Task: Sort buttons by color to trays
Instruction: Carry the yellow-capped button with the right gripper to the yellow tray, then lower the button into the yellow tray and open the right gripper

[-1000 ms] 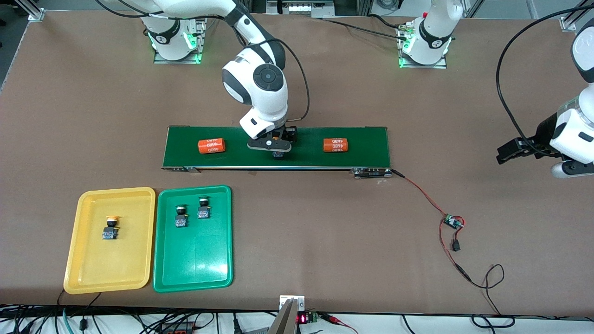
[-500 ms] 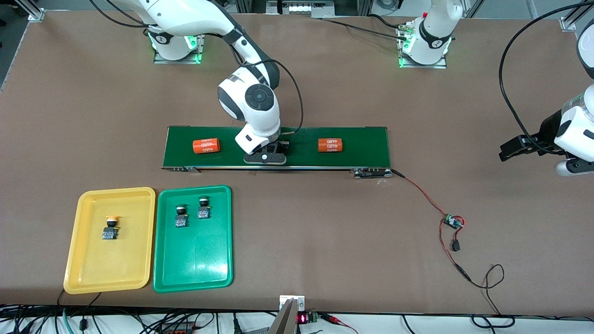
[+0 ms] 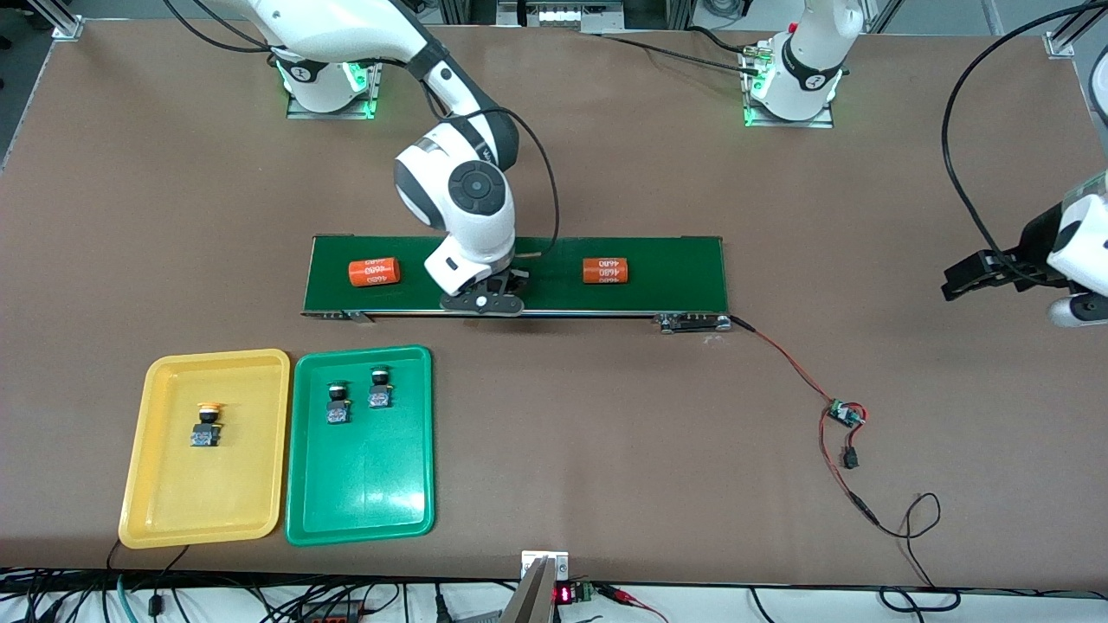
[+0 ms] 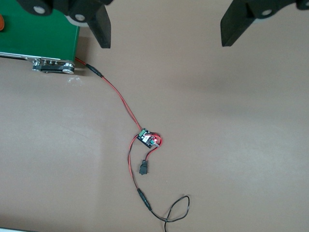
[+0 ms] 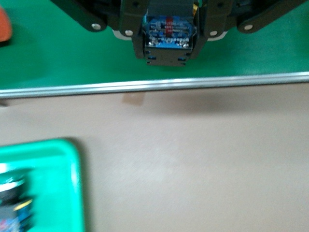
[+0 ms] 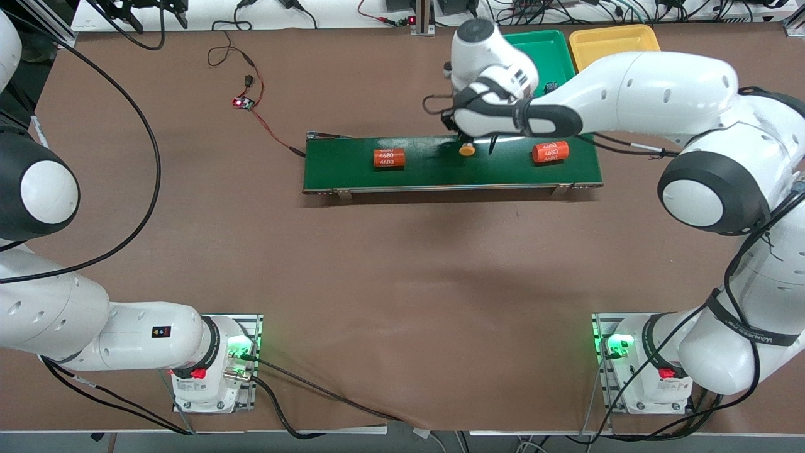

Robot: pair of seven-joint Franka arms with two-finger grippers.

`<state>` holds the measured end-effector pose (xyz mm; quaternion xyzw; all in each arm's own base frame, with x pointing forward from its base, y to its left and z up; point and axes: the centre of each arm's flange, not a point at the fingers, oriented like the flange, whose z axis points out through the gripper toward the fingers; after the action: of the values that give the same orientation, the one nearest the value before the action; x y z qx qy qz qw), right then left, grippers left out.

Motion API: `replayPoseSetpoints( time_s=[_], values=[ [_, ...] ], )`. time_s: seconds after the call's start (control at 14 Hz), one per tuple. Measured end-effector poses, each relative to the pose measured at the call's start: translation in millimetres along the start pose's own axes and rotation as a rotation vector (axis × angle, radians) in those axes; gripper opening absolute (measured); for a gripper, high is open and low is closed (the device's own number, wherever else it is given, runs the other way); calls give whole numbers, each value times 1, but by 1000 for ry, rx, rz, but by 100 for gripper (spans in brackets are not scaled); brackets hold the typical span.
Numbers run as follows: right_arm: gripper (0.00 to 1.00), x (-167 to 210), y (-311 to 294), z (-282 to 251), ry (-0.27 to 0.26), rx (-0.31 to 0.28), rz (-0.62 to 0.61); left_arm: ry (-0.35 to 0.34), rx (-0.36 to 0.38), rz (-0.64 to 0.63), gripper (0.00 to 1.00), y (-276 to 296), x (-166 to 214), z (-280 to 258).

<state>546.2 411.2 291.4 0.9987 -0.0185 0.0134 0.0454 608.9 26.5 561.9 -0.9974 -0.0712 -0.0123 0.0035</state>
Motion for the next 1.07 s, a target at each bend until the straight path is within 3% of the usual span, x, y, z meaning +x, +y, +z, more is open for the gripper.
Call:
replayPoseSetpoints(
  time_s=[0.21,0.5,0.71,1.07],
  values=[
    [41,56,73,-14,-2,-9,-22,-8,1,25,100,-13,-10,-35],
    [41,124,216,1,-25,-13,-12,-15,1,75,100,-13,-16,-41],
    [41,144,295,17,-48,-14,15,-26,1,77,100,-13,-18,-39],
    [41,162,384,45,-65,-2,-41,-42,2,77,100,-13,-27,-34]
  ],
)
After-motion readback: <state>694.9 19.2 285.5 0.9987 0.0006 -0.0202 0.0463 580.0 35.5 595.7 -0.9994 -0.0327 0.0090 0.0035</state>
